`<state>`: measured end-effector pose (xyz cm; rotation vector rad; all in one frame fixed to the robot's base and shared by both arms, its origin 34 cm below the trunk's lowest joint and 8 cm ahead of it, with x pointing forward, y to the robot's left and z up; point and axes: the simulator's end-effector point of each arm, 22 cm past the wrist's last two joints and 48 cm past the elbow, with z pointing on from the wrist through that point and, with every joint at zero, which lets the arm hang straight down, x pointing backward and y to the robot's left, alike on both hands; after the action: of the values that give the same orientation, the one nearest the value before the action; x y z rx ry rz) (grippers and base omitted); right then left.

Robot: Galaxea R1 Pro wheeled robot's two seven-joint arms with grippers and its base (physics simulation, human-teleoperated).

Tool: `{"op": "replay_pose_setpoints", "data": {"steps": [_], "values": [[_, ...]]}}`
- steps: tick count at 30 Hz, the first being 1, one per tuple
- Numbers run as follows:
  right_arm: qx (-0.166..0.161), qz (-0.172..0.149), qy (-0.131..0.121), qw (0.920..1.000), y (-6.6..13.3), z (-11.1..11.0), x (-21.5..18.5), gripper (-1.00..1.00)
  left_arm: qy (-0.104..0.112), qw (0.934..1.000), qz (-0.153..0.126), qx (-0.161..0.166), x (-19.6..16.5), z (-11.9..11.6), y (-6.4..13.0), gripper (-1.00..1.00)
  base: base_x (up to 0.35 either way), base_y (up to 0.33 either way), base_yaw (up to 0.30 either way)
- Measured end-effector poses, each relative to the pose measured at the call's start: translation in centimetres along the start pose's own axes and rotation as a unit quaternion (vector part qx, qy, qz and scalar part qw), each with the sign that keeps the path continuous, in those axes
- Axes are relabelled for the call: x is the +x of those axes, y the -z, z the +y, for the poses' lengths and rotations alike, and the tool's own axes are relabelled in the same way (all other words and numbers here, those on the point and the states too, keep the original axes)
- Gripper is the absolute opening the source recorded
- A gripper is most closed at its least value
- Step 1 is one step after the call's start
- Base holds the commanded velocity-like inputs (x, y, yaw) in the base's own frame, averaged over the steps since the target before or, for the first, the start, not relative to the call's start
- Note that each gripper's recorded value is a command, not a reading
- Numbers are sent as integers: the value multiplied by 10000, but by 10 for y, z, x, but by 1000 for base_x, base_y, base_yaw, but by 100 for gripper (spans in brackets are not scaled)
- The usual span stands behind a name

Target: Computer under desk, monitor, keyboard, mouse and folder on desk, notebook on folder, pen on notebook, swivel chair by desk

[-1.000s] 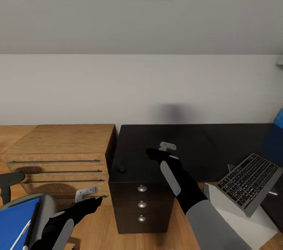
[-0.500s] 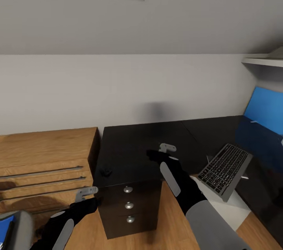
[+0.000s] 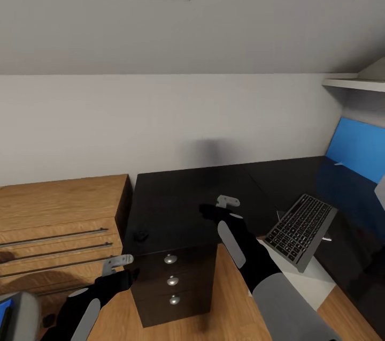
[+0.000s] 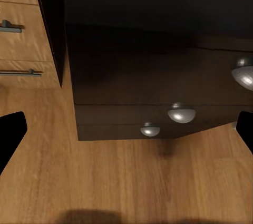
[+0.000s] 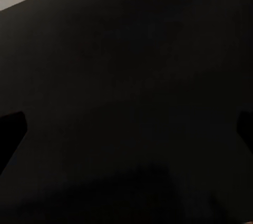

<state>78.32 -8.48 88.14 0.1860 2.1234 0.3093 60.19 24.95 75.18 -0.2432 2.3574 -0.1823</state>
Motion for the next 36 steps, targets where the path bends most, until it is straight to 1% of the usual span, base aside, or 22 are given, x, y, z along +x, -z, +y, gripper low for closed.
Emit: {"op": "replay_pose_setpoints", "data": {"steps": [6, 19, 22, 36], "values": [[-2, 1, -5, 10000, 0, 0, 0, 100, 1, 10000, 1, -1, 0, 0, 0, 100, -57, 58, -1], [-8, 4, -8, 10000, 0, 0, 0, 100, 1, 10000, 3, -1, 0, 0, 0, 100, -242, 209, 0], [-14, 4, -4, 10000, 0, 0, 0, 100, 1, 10000, 2, -3, 0, 0, 0, 100, -190, 106, 0], [-16, 0, -3, 10000, 0, 1, 0, 100, 4, 10000, 0, 3, 0, 0, 0, 100, -31, 17, -5]]}}
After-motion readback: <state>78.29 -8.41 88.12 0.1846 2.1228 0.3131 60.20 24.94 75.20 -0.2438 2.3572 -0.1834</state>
